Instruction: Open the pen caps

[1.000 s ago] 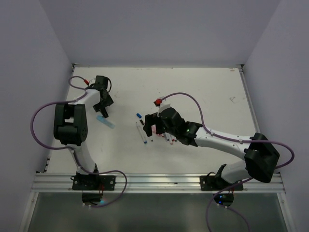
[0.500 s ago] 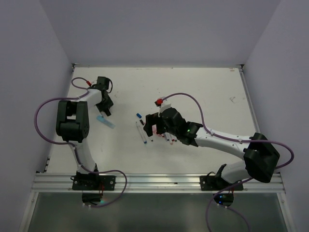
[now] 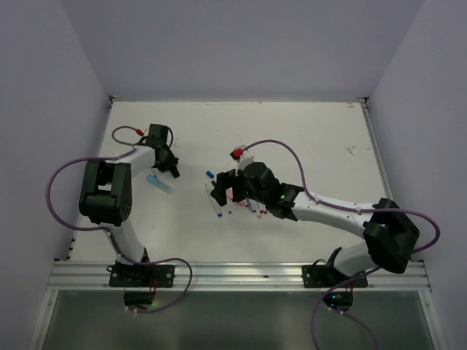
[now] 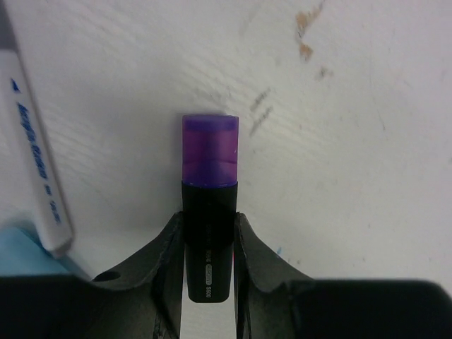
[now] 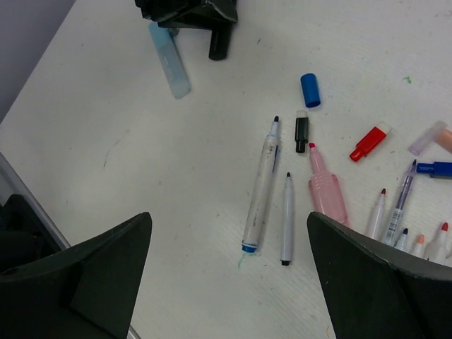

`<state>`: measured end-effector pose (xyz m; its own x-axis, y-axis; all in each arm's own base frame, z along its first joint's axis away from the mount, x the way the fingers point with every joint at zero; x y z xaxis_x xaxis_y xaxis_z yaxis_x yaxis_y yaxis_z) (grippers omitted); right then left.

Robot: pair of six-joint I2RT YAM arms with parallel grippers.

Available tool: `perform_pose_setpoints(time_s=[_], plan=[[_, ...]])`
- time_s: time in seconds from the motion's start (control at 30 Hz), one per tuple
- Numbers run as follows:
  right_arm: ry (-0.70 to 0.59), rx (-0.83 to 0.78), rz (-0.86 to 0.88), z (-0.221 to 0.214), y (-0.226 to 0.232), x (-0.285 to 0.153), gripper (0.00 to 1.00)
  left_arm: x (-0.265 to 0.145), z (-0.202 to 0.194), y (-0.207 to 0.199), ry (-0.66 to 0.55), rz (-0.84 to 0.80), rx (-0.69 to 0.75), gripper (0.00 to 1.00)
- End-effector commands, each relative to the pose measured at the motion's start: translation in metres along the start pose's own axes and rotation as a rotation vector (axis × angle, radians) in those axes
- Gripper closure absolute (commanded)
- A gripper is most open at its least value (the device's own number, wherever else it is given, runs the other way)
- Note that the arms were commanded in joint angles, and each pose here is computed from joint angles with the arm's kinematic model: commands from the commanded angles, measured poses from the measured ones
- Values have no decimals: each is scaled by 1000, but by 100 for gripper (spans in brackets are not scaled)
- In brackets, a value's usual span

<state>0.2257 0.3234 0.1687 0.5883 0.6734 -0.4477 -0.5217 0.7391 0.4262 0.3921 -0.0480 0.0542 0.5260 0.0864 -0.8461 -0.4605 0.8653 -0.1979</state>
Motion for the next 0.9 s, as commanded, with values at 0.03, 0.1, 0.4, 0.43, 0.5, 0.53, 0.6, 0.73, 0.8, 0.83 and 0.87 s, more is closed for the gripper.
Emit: perform_pose_setpoints(time_s=[0.03, 0.1, 0.4, 0.43, 0.5, 0.53, 0.6, 0.73, 0.8, 0.83, 0.87], plan=[[-41, 27, 70, 12, 13, 11, 5, -43, -20, -34, 10, -189, -21, 96], [-56, 62, 84, 18, 16, 15, 7, -57, -26, -40, -10, -228, -24, 97], [-74, 138, 179, 34, 25, 36, 17, -126, -55, -74, -54, -479, -25, 97], [-76, 141, 184, 35, 26, 38, 18, -133, -55, -75, -68, -499, -28, 97], [-79, 139, 184, 38, 26, 42, 20, -137, -61, -78, -59, -514, -22, 97], [-78, 138, 183, 38, 26, 44, 21, -142, -62, -79, -62, -526, -21, 97], [-67, 137, 187, 38, 27, 49, 23, -145, -66, -81, -59, -538, -19, 97], [-58, 135, 185, 36, 26, 58, 27, -157, -66, -84, -72, -572, -28, 97], [-58, 133, 183, 35, 24, 62, 29, -162, -67, -86, -75, -583, -31, 97], [-57, 133, 182, 34, 24, 63, 30, -165, -66, -86, -83, -587, -33, 97], [-58, 131, 179, 35, 24, 64, 30, -166, -65, -86, -89, -589, -34, 97]])
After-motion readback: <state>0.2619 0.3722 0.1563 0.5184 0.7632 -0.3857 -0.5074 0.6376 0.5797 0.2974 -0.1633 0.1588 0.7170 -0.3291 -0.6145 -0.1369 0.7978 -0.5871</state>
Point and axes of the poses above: each gripper's point midway between its finger pads, its own x axis out along the fingers, its own y axis along the line the jaws close on, z = x × y, the point moved 4 cm from there along -x, back along the fingers, and after that the axes turned 4 degrees about x, right-handed, at the moved point
